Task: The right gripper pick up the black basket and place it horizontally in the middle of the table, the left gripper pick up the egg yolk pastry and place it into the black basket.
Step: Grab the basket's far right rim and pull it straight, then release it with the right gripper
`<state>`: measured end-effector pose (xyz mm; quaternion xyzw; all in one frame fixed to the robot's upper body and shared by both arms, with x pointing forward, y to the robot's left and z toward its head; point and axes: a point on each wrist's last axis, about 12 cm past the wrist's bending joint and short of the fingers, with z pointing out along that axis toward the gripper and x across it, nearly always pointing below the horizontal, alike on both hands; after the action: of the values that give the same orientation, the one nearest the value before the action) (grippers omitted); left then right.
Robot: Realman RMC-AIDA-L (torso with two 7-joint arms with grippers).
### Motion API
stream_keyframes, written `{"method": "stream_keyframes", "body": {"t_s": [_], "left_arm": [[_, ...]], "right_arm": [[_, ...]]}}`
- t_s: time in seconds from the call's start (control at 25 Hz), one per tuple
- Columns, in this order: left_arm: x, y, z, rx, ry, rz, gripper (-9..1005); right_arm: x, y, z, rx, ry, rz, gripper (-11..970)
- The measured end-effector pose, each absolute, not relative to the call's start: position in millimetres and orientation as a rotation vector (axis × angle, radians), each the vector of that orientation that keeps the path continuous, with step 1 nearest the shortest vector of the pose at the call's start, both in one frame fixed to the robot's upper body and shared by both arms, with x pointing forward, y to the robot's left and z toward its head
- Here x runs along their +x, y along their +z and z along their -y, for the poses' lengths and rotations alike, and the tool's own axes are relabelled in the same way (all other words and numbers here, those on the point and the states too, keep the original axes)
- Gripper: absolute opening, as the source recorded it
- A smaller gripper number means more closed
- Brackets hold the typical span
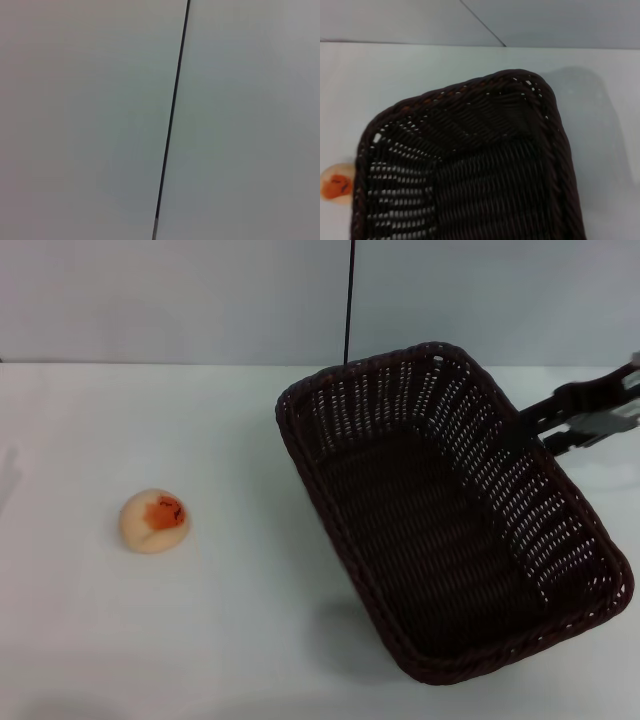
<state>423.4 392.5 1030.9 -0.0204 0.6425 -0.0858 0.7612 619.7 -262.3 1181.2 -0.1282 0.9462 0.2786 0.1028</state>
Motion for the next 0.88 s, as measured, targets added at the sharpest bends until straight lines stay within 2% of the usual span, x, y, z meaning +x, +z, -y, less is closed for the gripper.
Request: {"method": "stream_keyframes", "body": {"t_s": [0.24,0.56,0.88], "left_arm": [[421,1032,-392,-0.043,-0.190,-1.384,861],[420,1029,-387,-0.065,-0.204,-1.390,861],[421,1028,-383,-0.072,-0.218,-1.388,861]], "right_arm": [[627,1161,254,-0.355,0.760,-2.831,730],[631,1158,249,-0.369,0.730,-2.840,705],[633,1150,244,-0.415,0.677,-2.848,394]]}}
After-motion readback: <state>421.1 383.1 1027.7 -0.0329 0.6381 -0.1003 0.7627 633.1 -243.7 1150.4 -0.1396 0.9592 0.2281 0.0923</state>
